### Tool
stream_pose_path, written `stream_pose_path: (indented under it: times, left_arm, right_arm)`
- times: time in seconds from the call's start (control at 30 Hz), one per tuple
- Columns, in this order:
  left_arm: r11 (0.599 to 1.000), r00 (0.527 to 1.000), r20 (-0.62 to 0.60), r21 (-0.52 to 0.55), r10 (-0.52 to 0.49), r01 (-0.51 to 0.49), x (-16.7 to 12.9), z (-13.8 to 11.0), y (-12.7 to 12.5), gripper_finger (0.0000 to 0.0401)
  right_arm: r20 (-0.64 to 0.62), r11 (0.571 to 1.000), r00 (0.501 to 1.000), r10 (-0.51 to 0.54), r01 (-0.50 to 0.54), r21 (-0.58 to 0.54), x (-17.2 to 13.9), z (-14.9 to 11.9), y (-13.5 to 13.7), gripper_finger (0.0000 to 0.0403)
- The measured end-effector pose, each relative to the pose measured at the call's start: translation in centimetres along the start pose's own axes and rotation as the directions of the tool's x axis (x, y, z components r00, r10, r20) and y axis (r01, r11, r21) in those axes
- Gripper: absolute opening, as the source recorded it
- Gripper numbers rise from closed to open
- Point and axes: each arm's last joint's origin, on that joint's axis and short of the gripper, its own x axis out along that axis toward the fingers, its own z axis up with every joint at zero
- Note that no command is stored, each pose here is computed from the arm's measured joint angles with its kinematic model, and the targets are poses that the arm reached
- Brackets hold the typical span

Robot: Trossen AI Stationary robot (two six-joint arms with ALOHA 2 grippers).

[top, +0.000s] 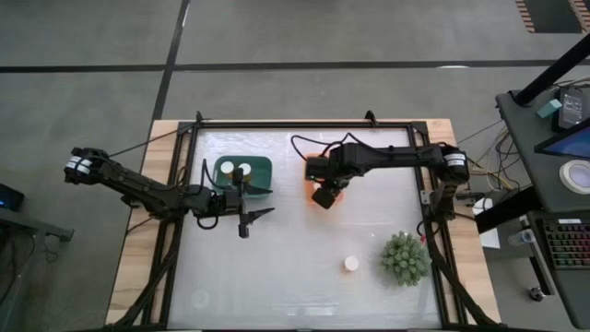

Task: Pick and place medicine bottles into bin by pill shape (circle, oval)
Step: Put the small pink pill bottle into the orange bin

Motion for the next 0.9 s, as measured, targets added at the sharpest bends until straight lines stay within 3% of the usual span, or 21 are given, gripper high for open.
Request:
stream_pose_path:
  times: [0.43, 0.9]
  left_arm:
    - [1.000, 1.000, 0.000, 0.001, 0.001, -0.001, 0.0, 0.0, 0.0, 0.0205]
    - [1.000, 1.000, 0.000, 0.001, 0.001, -0.001, 0.0, 0.0, 0.0, 0.0205]
  right_arm:
    - [-0.098, 0.993, 0.991, -0.088, 0.080, -0.085, 5.1, 1.2, 0.9, 0.0114]
    - [-0.121, 0.991, 0.987, -0.104, 0.092, -0.102, 6.9, 1.5, 1.4, 0.0115]
